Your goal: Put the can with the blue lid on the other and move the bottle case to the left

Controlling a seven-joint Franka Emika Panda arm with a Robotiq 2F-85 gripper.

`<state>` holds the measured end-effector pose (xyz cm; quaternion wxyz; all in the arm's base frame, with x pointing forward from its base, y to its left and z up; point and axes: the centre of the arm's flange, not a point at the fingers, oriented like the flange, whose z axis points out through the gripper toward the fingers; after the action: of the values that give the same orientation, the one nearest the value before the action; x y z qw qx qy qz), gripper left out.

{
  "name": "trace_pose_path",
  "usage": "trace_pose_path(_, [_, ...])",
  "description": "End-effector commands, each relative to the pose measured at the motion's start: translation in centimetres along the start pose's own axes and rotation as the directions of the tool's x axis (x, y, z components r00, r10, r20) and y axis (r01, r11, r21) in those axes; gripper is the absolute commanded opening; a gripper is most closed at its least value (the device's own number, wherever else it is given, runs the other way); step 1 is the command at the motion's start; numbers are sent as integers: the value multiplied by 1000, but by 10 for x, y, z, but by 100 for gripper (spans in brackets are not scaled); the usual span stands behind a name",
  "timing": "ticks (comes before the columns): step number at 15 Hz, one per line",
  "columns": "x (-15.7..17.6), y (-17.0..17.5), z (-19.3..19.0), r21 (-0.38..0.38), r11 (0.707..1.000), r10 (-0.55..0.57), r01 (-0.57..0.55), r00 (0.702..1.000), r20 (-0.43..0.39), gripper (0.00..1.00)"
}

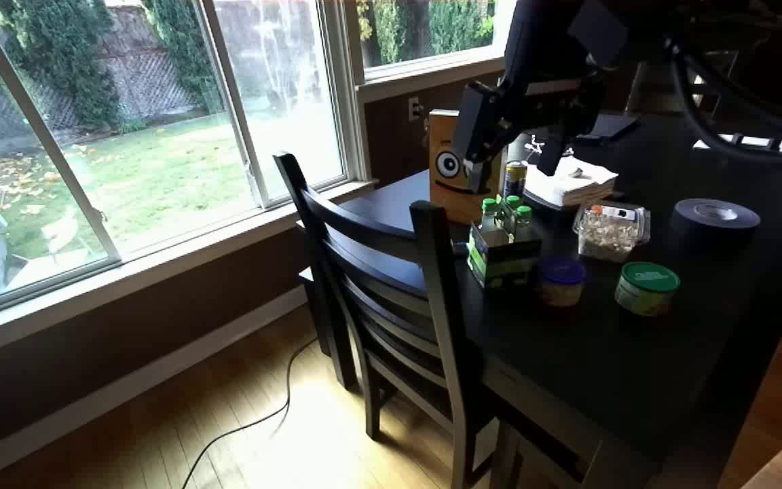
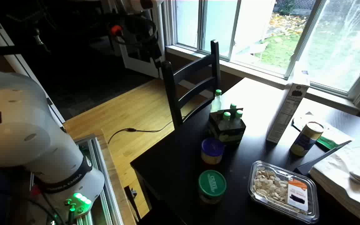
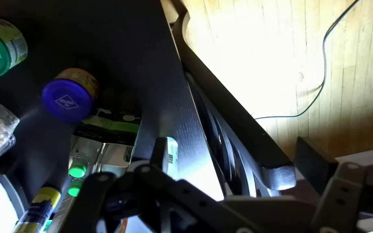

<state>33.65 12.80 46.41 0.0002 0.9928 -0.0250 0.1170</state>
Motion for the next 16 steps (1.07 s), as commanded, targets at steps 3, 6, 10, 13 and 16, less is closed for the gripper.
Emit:
trace_pose_path(3, [0,0,0,0,1000,0,0,1000,0,100])
trace_pose_path(6, [0,0,0,0,1000,0,0,1000,0,100])
trace_pose_path(10, [0,0,0,0,1000,0,0,1000,0,100])
trace_pose_path(13, [8,31,5,33,999,15,-15,1000,7,100])
trace_pose_path(16, [14,85,23,48,999,-2,1,1000,28,100])
